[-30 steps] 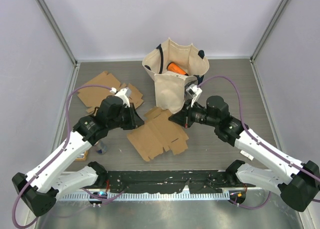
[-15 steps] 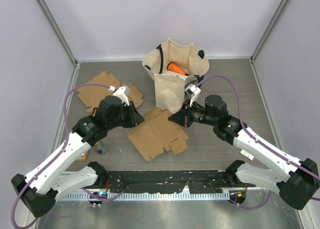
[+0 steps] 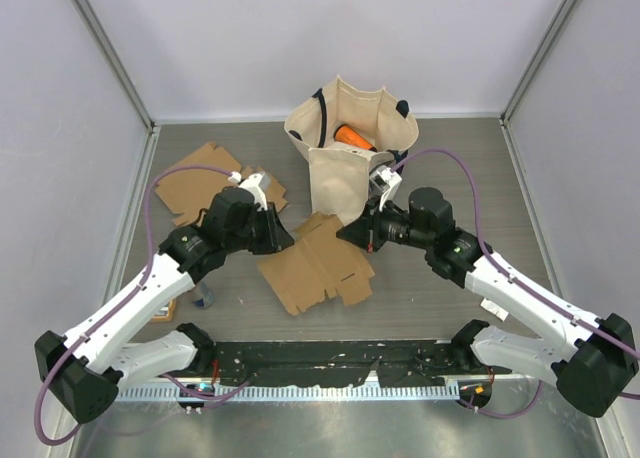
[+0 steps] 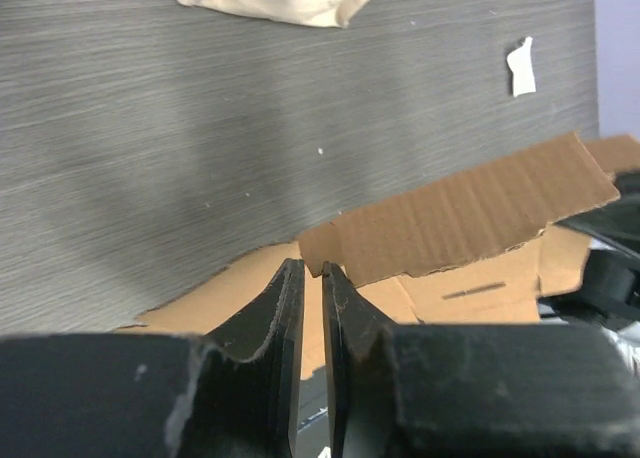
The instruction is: Fold the paper box
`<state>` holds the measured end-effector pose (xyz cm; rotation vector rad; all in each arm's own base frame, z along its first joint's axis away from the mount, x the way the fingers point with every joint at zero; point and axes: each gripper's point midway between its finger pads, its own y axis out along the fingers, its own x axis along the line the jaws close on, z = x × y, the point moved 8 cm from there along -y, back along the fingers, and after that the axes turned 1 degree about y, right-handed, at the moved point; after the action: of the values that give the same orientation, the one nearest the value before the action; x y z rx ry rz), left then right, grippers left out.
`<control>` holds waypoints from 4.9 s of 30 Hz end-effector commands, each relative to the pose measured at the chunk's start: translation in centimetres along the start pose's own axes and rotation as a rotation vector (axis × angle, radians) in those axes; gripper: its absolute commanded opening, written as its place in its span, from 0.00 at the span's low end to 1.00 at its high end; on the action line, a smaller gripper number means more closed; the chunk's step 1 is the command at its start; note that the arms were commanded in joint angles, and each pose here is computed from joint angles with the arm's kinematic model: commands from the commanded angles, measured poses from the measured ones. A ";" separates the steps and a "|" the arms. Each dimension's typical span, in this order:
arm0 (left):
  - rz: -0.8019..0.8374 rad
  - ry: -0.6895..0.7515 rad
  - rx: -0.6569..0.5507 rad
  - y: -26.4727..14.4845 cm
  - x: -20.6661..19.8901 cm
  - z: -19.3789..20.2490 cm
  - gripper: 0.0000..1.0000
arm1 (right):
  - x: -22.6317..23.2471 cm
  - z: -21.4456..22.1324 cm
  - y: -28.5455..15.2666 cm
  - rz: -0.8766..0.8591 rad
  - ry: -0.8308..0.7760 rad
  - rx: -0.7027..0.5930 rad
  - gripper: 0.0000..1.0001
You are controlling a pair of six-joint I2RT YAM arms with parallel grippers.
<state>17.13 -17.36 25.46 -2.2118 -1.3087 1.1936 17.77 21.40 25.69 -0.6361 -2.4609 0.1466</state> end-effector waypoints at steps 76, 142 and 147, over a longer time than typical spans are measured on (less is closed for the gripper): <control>0.044 -0.997 0.136 6.8 -3.4 -0.6 0.30 | 0.4 2.9 7.2 0.388 -0.707 0.202 0.01; 0.440 -0.898 -0.120 8.7 -0.7 2.7 0.00 | -1.6 7.3 1.3 0.311 1.449 -0.581 0.45; 0.439 -0.896 -0.123 8.4 -0.6 2.8 0.00 | -1.9 7.3 1.3 0.354 1.470 -0.605 0.39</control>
<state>19.93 -22.77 17.62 -2.0752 -1.2460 2.5240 14.60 21.97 16.82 -0.9252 -0.9785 -0.6072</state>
